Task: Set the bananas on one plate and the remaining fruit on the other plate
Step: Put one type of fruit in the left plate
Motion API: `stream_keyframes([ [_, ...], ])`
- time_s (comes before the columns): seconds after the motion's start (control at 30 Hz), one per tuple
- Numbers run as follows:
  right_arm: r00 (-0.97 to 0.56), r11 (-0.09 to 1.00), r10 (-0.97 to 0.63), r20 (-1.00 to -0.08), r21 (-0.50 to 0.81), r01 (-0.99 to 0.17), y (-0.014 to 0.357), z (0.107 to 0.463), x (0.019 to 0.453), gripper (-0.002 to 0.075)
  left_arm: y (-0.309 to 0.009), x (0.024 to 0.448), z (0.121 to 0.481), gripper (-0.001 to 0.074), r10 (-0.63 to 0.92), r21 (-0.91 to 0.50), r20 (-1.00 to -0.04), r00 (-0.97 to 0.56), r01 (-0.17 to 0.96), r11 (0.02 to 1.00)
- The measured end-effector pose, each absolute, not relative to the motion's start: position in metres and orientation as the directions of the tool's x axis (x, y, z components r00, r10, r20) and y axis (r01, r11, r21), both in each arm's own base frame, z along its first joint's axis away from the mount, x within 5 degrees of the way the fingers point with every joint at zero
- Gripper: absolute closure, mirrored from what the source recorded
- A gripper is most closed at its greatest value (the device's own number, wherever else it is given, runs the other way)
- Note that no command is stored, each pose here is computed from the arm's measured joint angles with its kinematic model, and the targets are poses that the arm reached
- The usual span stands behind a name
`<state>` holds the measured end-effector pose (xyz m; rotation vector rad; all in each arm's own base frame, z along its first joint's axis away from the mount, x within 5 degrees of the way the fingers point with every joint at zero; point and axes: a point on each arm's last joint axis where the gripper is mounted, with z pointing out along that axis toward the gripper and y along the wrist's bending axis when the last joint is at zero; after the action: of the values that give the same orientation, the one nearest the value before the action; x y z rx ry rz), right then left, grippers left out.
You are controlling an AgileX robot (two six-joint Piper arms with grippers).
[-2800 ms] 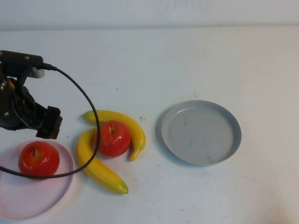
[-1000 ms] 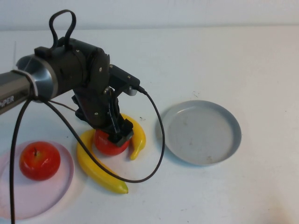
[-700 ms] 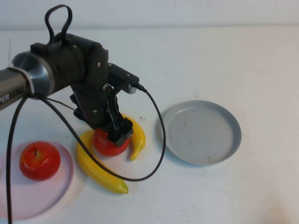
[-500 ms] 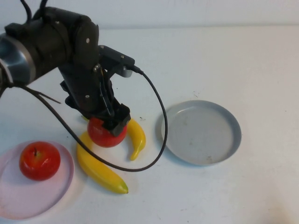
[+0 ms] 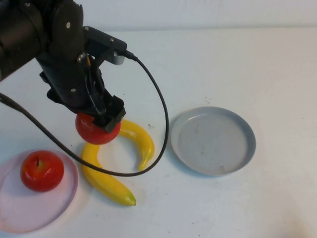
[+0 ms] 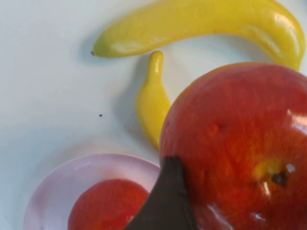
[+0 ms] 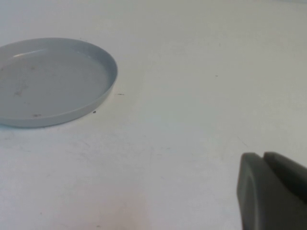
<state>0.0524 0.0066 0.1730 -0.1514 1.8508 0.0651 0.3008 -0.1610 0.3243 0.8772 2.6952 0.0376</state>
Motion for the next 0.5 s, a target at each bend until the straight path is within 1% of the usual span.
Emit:
stream_keyframes([
  [0.13,-0.275,0.99,-0.072,-0.959,-0.035,-0.138,0.007,0.173,0.052,0.0743,-0.147,0.282,0.336,0.0172,0.547,0.112,-0.306,-0.779,0.541,0.834],
  [0.23,-0.275,0.99,-0.072,-0.959,-0.035,-0.138,0.007,0.173,0.052,0.0743,-0.124,0.257,0.34,0.0172,0.492,0.104,-0.316,-0.811,0.485,0.868],
  [0.4,-0.275,0.99,-0.072,-0.959,-0.035,-0.138,0.007,0.173,0.052,0.0743,-0.083,0.204,0.329,0.0173,0.391,0.088,-0.3,-0.87,0.383,0.919],
  [0.5,-0.275,0.99,-0.072,-0.959,-0.035,-0.138,0.007,0.173,0.052,0.0743,-0.062,0.18,0.321,0.0175,0.329,0.082,-0.299,-0.896,0.319,0.944],
])
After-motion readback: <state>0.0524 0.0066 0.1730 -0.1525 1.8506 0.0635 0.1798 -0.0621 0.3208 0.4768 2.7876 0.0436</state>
